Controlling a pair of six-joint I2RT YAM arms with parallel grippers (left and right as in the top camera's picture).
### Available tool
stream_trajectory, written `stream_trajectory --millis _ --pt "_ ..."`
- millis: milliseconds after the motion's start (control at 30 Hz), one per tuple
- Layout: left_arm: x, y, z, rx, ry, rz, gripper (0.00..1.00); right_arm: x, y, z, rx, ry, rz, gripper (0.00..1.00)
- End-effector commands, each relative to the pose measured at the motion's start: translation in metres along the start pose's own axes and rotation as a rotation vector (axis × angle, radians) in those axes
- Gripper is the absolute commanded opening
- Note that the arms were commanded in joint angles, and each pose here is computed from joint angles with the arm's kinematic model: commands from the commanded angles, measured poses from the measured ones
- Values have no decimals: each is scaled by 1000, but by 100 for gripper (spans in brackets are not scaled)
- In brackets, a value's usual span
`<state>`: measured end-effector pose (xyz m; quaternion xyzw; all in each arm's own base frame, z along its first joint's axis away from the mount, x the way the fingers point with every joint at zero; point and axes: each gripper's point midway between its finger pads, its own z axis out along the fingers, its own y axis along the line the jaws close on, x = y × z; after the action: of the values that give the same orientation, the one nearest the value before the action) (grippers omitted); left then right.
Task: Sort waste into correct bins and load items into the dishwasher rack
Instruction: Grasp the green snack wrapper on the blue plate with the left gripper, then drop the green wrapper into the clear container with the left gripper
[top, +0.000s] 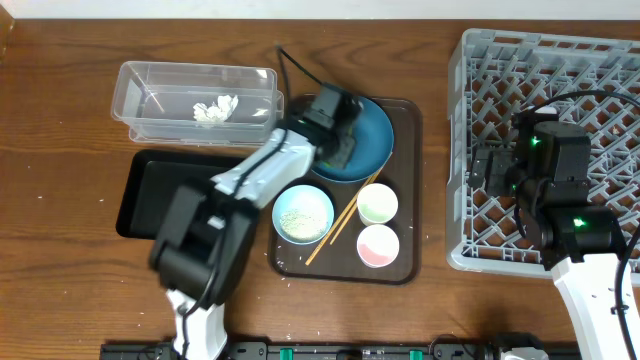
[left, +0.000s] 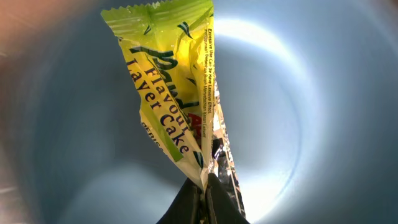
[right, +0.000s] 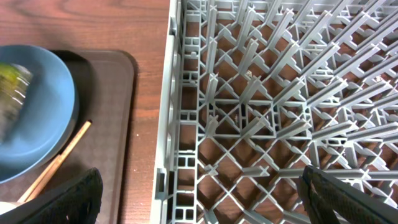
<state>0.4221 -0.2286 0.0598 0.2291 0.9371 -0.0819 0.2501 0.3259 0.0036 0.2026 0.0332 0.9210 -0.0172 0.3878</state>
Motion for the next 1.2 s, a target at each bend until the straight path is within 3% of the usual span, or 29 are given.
stream_trajectory --millis 0,167,400,433,500,533,633,867,1167 --pt "-40 33 -63 -74 -157 -41 6 -7 7 -5 -19 -19 -17 99" --pt "-50 93 -116 -156 -247 -143 6 -7 7 -5 -19 -19 -17 99" --pt "-23 172 -119 -256 -215 -291 11 -8 7 -5 -20 -21 -16 99" --pt "-20 179 -118 -263 -208 -304 17 -8 7 -5 -20 -21 -16 99" --pt "-13 189 -114 -275 -194 -324 49 -8 7 -5 -20 -21 -16 99" --pt "-12 193 -114 -279 -191 -331 59 -8 7 -5 -20 -21 -16 99" --pt "-11 197 -117 -285 -196 -338 68 -8 7 -5 -20 -21 -16 99" --pt "-9 145 -132 -77 -168 -324 69 -8 7 -5 -20 -20 -16 99" --pt "47 27 -135 324 136 -343 70 -7 7 -5 -20 -19 -17 99"
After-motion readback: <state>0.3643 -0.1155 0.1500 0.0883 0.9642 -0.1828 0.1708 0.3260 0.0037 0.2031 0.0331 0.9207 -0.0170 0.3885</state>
